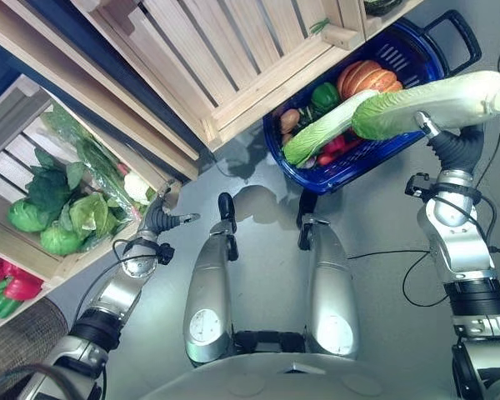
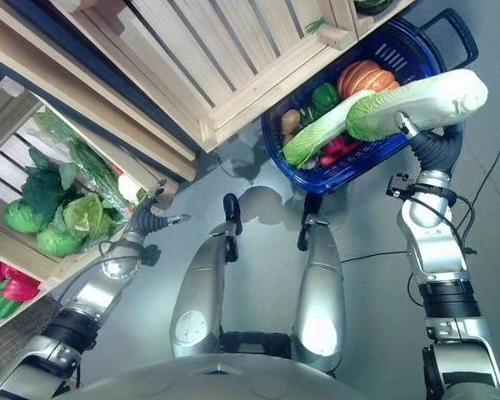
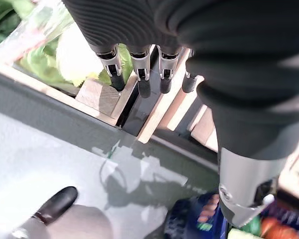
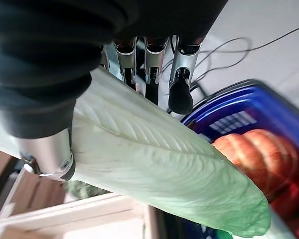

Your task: Pick up fruits and vegetables into the basket

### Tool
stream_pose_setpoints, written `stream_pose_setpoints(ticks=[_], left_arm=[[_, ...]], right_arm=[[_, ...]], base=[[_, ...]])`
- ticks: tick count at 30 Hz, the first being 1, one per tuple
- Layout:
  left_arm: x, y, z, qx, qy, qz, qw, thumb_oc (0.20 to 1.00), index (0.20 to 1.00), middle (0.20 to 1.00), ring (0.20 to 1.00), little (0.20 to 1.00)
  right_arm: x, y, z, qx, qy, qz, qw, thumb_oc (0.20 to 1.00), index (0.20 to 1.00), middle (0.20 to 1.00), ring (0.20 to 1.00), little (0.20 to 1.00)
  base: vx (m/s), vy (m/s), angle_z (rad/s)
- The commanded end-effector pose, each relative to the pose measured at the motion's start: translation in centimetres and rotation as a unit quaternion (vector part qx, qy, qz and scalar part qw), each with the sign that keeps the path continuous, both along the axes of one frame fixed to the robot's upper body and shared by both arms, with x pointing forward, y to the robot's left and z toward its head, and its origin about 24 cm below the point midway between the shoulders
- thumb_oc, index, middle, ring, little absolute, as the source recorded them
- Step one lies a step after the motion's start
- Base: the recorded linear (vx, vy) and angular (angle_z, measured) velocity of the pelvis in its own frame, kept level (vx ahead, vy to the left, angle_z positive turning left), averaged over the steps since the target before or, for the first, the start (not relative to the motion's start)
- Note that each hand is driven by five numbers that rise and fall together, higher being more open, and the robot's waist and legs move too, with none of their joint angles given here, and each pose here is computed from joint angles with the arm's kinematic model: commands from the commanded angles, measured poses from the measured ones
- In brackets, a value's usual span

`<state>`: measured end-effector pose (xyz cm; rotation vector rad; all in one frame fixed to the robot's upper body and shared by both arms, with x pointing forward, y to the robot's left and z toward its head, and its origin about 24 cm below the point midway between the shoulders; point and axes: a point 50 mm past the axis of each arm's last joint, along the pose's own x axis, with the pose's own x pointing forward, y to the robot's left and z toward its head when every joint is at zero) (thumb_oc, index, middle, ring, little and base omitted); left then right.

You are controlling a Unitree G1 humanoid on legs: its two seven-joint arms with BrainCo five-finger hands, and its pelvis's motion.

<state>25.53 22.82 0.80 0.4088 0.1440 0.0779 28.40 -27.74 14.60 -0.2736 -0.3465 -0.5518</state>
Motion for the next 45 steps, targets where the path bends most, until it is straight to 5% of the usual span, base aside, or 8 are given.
stream_pose_setpoints(ticks=[1,12,18,25,26,27,33,45], left_arm=[[-7.4,3.0,-7.3,-0.073,0.182,0.093,0.976,1.0,1.0,1.0,1.0,1.0],[-12.1,4.0,-11.5,-0.189,0.29,0.191,0.919,1.0,1.0,1.0,1.0,1.0],[-13.3,4.0,-12.3,-0.171,0.322,0.168,0.916,1.0,1.0,1.0,1.0,1.0],[-13.4,4.0,-12.4,-0.149,0.332,0.152,0.919,1.0,1.0,1.0,1.0,1.0],[-13.4,4.0,-12.4,-0.148,0.333,0.152,0.919,1.0,1.0,1.0,1.0,1.0],[-13.4,4.1,-12.3,-0.146,0.335,0.152,0.919,1.0,1.0,1.0,1.0,1.0],[-13.3,4.5,-12.1,-0.135,0.335,0.146,0.921,1.0,1.0,1.0,1.0,1.0],[-14.4,4.3,-13.3,-0.152,0.341,0.209,0.904,1.0,1.0,1.0,1.0,1.0]], right_arm=[[-0.6,-1.1,1.3,0.009,-0.046,-0.024,0.999,0.2,0.2,0.2,0.2,0.2],[2.2,-3.4,-1.1,0.14,0.037,0.039,0.989,0.2,0.2,0.2,0.2,0.2],[4.4,-4.5,-1.2,0.215,0.076,0.1,0.969,0.2,0.2,0.2,0.2,0.2],[5.5,-5.7,-1.8,0.214,0.145,0.07,0.964,0.2,0.2,0.2,0.2,0.2],[5.6,-5.9,-1.8,0.21,0.154,0.056,0.964,0.398,0.398,0.398,0.398,0.398],[5.5,-6.3,-1.8,0.201,0.163,0.041,0.965,1.0,1.0,1.0,1.0,1.0],[5.4,-7.5,-1.0,0.162,0.177,-0.005,0.971,1.0,1.0,1.0,1.0,1.0],[2.4,-6.6,-0.8,0.139,0.031,-0.109,0.984,1.0,1.0,1.0,1.0,1.0]], base=[[0.01,-0.072,0.06],[0.02,-0.058,0.09],[0.01,-0.035,0.14],[0.0,-0.034,0.13],[0.0,-0.008,0.05],[0.0,0.0,0.06],[0.0,0.003,0.09],[0.0,0.076,0.0]])
